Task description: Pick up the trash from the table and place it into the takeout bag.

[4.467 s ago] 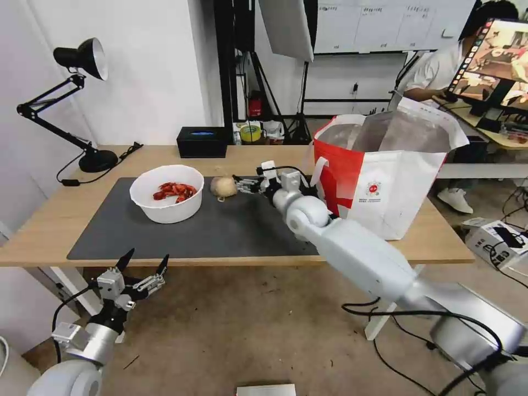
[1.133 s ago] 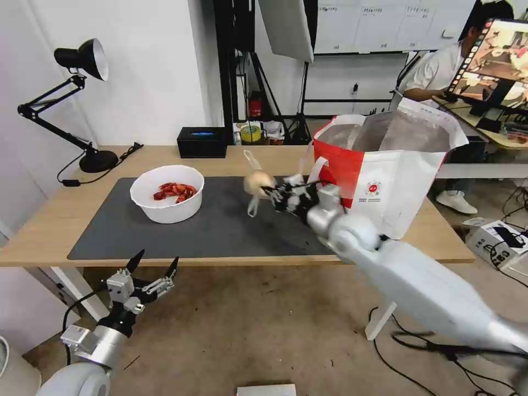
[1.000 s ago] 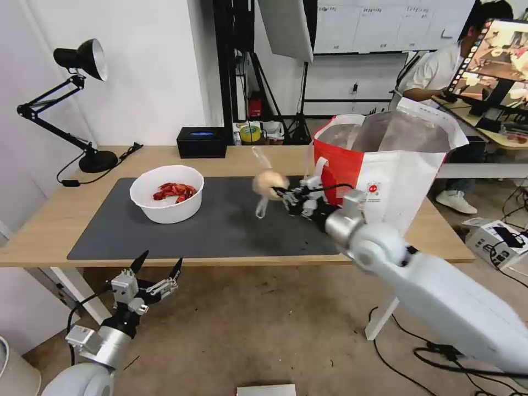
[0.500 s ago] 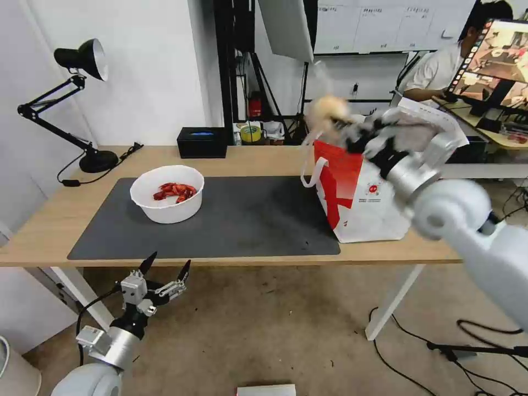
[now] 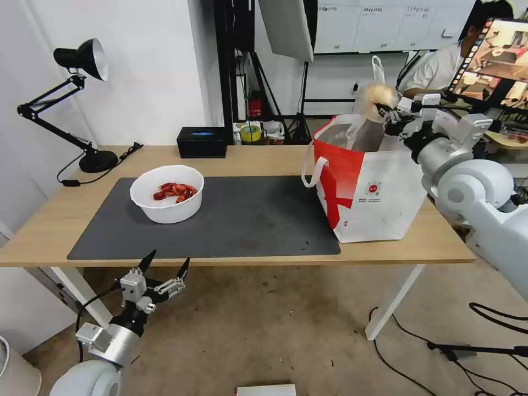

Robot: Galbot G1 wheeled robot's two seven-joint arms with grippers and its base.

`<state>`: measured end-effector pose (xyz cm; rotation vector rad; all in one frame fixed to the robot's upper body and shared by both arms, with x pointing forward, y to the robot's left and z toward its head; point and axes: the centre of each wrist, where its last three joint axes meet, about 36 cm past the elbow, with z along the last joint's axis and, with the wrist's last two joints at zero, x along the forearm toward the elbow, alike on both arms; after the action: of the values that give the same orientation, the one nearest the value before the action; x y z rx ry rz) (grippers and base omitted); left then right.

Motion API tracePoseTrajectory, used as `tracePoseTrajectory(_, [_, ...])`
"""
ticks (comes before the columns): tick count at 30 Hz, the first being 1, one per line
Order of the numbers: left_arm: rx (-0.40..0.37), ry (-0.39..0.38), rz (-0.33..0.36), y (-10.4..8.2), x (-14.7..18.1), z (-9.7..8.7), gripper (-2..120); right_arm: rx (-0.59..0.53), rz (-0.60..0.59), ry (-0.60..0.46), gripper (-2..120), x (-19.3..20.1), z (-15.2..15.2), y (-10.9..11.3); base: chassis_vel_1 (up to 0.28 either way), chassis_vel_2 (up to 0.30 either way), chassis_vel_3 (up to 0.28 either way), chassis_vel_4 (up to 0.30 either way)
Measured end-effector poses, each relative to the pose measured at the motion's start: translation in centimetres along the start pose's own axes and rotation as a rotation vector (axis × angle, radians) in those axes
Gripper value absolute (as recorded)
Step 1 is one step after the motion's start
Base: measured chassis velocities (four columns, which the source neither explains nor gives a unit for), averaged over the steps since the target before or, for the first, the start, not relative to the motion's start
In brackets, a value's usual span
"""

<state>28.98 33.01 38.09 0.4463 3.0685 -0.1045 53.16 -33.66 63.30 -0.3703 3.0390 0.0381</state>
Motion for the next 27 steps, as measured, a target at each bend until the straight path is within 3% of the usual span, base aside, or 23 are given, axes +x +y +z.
tracePoseTrajectory(24, [0.004,-0.007,0.013,-0.30,-0.40,-0.28,100,0.022,-0.017,0.047,98,0.02,1.08,0.59,0.000,0.000,0.000,0.000])
tracePoseTrajectory(27, [0.004,-0.008,0.014,-0.34,-0.37,-0.33,100,0.021,-0.019,0.045,100,0.08,1.01,0.62,0.000,0.000,0.000,0.000])
